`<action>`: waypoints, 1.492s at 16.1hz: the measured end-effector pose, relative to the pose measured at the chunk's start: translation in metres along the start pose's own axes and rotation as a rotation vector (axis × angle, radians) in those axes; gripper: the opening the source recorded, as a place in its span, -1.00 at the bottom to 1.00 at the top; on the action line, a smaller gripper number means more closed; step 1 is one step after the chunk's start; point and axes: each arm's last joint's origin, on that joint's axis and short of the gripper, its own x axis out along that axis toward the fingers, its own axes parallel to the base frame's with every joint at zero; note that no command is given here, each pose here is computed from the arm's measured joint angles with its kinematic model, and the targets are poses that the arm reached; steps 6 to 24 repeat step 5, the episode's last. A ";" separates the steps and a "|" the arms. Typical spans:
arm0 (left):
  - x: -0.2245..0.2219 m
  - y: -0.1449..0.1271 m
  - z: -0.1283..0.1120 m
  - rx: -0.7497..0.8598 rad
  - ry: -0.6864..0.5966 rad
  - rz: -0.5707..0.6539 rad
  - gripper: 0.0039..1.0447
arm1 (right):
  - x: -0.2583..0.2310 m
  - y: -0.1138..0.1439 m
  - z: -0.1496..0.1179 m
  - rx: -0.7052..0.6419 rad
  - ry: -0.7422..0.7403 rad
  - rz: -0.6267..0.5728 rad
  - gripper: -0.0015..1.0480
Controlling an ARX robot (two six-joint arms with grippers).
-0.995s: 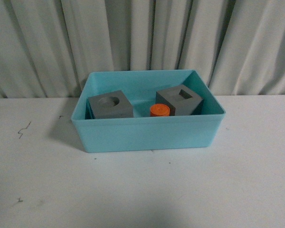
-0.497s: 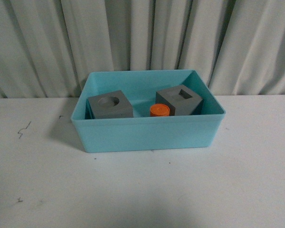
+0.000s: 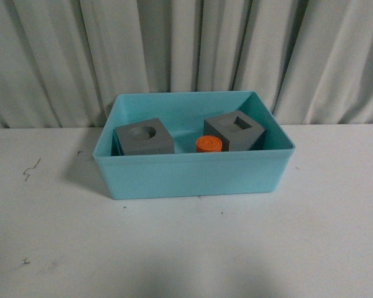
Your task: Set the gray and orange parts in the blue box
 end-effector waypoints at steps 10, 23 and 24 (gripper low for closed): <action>0.000 0.000 0.000 0.000 0.000 0.000 0.88 | 0.000 0.000 0.000 0.000 0.000 0.000 0.87; 0.000 0.000 0.000 0.000 0.000 0.000 0.88 | 0.000 0.000 0.000 0.000 0.000 0.000 0.87; 0.000 0.000 0.000 0.000 0.000 0.000 0.88 | 0.000 0.000 0.000 0.000 0.000 0.000 0.87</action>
